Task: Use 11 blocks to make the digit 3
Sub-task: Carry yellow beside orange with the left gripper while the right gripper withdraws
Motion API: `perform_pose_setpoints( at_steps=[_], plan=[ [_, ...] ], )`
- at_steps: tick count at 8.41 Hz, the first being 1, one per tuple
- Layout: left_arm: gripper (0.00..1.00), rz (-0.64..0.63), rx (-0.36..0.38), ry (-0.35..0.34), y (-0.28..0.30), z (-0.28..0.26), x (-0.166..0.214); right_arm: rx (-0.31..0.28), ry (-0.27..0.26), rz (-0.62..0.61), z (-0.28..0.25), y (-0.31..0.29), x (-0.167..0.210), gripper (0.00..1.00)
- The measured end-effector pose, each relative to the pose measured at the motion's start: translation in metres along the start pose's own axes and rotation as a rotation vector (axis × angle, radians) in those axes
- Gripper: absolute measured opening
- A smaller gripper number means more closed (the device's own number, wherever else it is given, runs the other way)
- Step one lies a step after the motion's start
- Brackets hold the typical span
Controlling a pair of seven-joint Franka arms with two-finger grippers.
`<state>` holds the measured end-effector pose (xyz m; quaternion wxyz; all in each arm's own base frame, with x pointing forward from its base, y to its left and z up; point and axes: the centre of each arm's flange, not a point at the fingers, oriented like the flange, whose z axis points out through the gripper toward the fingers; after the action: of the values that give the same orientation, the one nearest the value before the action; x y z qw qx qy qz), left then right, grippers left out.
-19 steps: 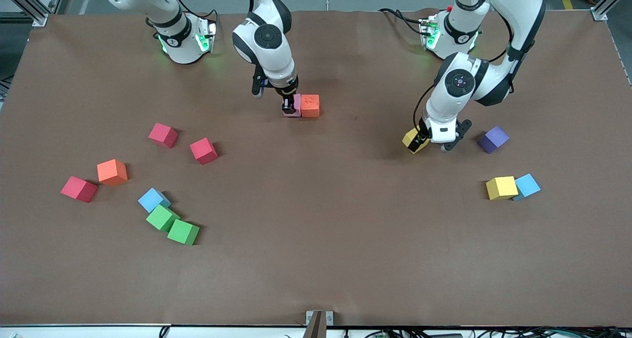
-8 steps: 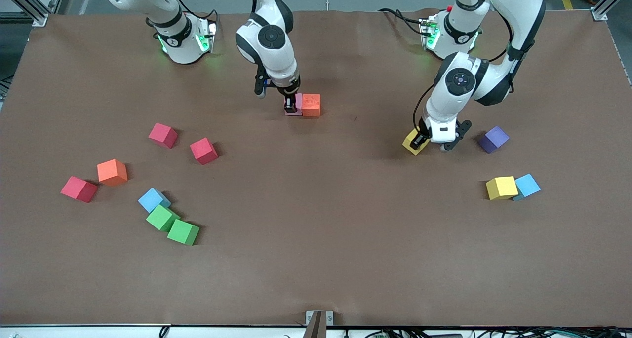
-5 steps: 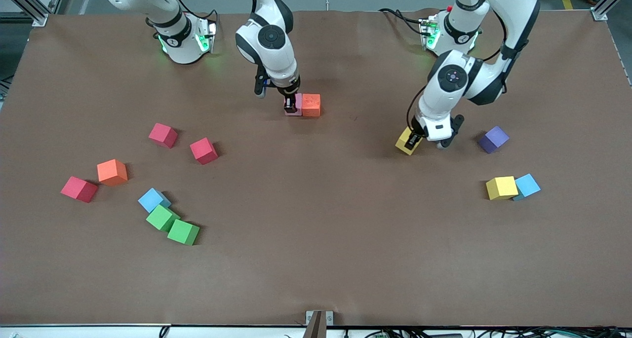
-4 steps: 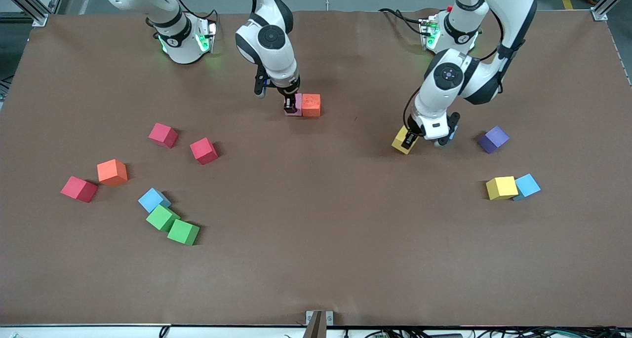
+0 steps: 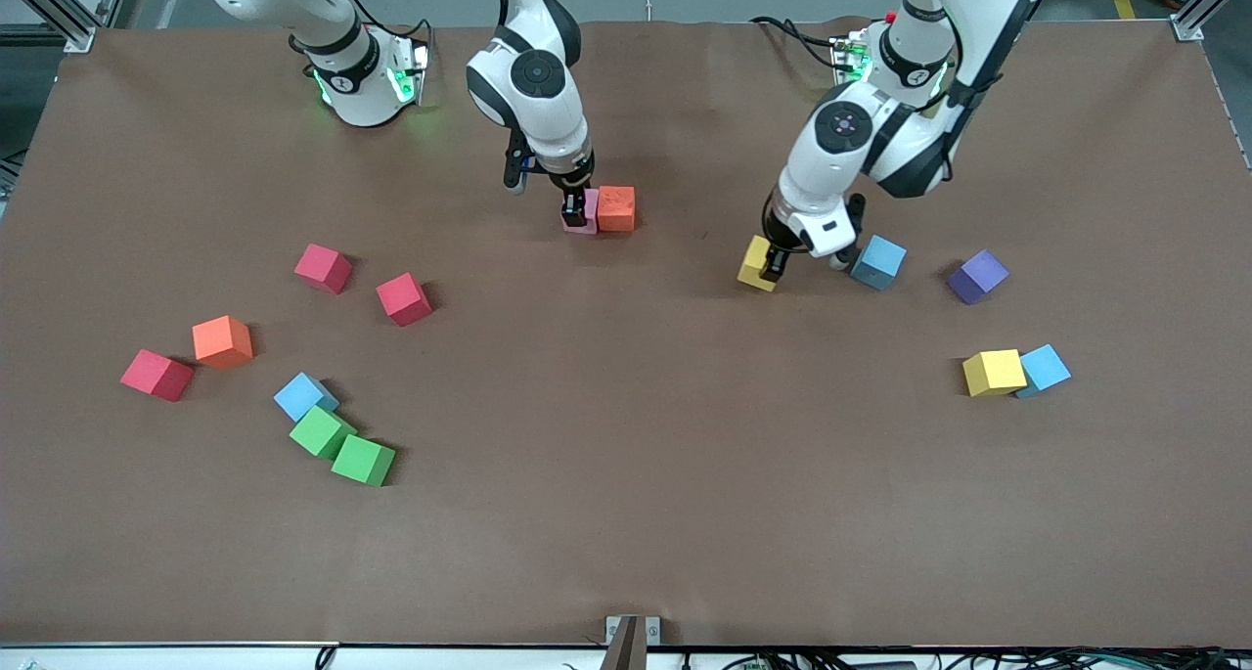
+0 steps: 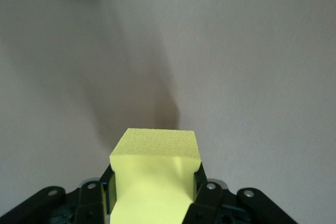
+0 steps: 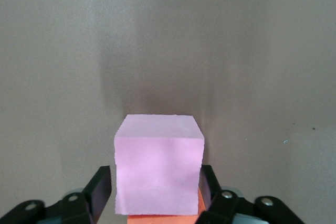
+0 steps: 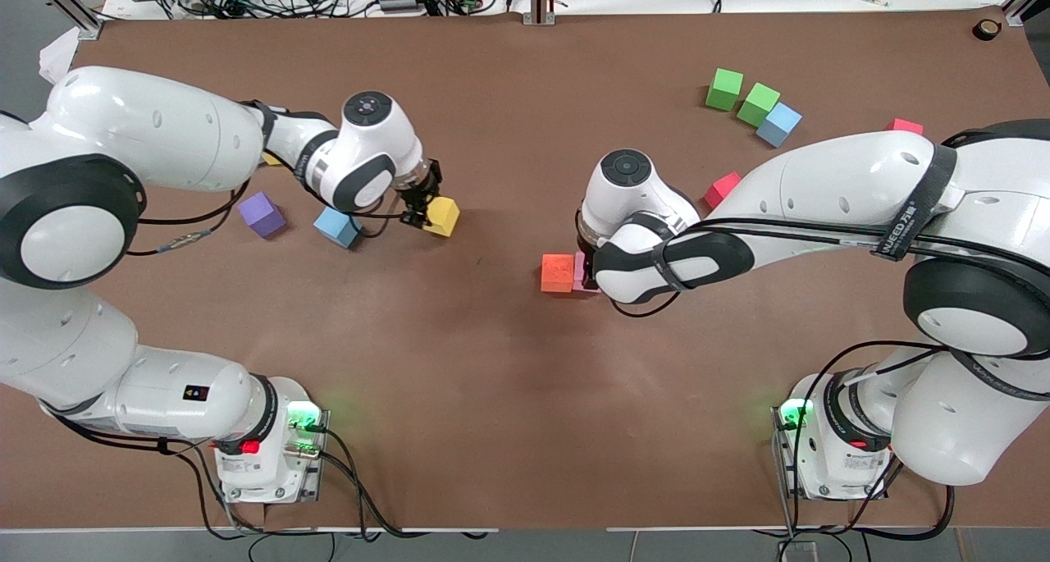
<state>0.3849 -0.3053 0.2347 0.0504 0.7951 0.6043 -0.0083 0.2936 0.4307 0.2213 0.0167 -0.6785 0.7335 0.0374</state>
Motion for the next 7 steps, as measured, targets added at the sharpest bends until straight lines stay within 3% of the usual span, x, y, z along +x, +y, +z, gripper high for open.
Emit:
perform_pose_setpoints(
  at_steps=[1,5,7],
  plan=[
    [0.56,-0.053,-0.005,-0.014,0.001,-0.002,-0.016,0.000,0.000,0.001,0.000,0.000,0.000,0.98],
    [0.56,-0.225,-0.018,-0.070,0.010,-0.008,-0.072,-0.015,0.018,-0.004,0.000,0.007,-0.002,1.00],
    [0.56,-0.231,0.016,-0.075,-0.019,0.002,-0.115,-0.024,0.017,0.000,-0.036,0.005,-0.006,1.00]
  ],
)
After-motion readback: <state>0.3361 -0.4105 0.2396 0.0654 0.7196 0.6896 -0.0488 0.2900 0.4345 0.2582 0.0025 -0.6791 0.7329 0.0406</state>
